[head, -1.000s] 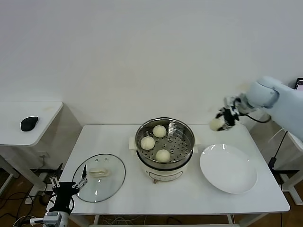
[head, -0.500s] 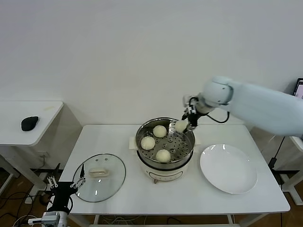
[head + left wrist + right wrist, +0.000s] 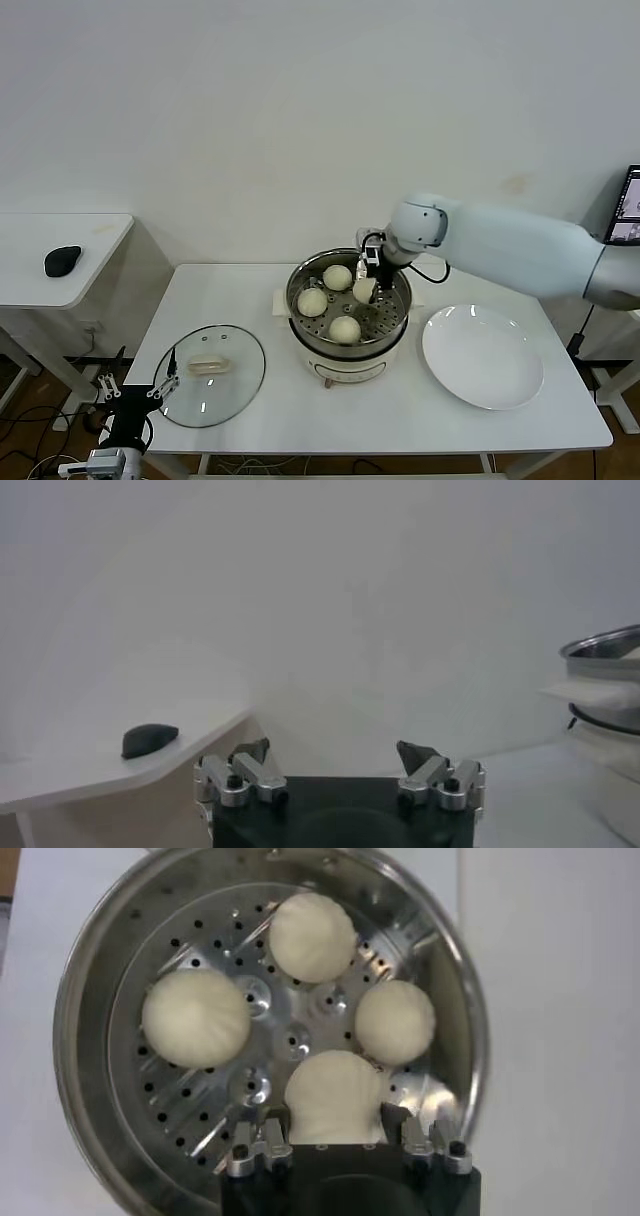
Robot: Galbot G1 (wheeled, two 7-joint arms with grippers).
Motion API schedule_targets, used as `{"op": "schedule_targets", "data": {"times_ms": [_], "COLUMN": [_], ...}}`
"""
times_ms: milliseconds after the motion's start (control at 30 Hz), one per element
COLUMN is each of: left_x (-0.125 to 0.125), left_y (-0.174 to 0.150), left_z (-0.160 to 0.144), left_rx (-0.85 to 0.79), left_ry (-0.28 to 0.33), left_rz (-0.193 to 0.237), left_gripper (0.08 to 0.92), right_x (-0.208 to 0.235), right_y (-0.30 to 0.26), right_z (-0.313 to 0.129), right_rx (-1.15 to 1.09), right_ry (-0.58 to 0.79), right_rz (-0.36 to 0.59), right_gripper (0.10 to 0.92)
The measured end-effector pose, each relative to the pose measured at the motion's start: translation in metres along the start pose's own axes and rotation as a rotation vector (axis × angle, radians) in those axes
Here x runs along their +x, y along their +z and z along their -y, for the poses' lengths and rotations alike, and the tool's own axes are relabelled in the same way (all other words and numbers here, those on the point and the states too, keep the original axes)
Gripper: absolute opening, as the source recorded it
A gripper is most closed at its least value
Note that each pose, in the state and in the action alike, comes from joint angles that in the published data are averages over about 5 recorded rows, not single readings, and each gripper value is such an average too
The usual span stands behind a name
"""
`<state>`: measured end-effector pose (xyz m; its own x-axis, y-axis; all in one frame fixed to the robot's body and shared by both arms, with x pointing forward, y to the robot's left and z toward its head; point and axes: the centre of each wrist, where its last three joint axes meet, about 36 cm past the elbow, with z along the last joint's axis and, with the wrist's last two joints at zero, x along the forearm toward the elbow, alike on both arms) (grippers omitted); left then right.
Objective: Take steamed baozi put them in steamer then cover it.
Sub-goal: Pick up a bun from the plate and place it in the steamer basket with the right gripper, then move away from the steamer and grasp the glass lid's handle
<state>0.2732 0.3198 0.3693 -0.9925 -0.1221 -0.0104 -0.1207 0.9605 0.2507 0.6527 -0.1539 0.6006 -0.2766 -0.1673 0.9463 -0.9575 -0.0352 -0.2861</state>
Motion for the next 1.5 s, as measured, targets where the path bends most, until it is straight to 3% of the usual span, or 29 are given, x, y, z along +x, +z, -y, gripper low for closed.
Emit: {"op": "schedule_targets", "data": {"times_ms": [300,600,900,1167,1500], "left_x": [0.000,0.000,-0.002,-0.003,-0.002], "left_y": [0.002,0.002,0.001,0.001,0.002], "left_z": [0.000,0.000,0.002,0.006,0.015], "left_rx": [0.000,-0.004,-0.004,-0.002,0.017], "left_ry": [0.000,0.001,0.005,0.009,0.011], "left_rz": [-0.003,-0.003,0.001,-0.001,0.008], "left_gripper": [0.823,0.823,0.823,0.823,0.823], "right_x": [-0.016,-0.009,0.024,0.041,0.016], "right_y": [0.002,0.007,0.029,0.079,0.132], "right_z": [-0.004,-0.005,-0.013,-0.054,-0.137], "right_rx": [-0.012,-0.026,-0.046,-0.145,-0.331], "right_ry": [0.001,0.014,0.075,0.225,0.525], "right_rz": [-0.012,0.013,0.077,0.215,0.511], "right_gripper": [0.587,0.799,0.823,0.823,0.823]}}
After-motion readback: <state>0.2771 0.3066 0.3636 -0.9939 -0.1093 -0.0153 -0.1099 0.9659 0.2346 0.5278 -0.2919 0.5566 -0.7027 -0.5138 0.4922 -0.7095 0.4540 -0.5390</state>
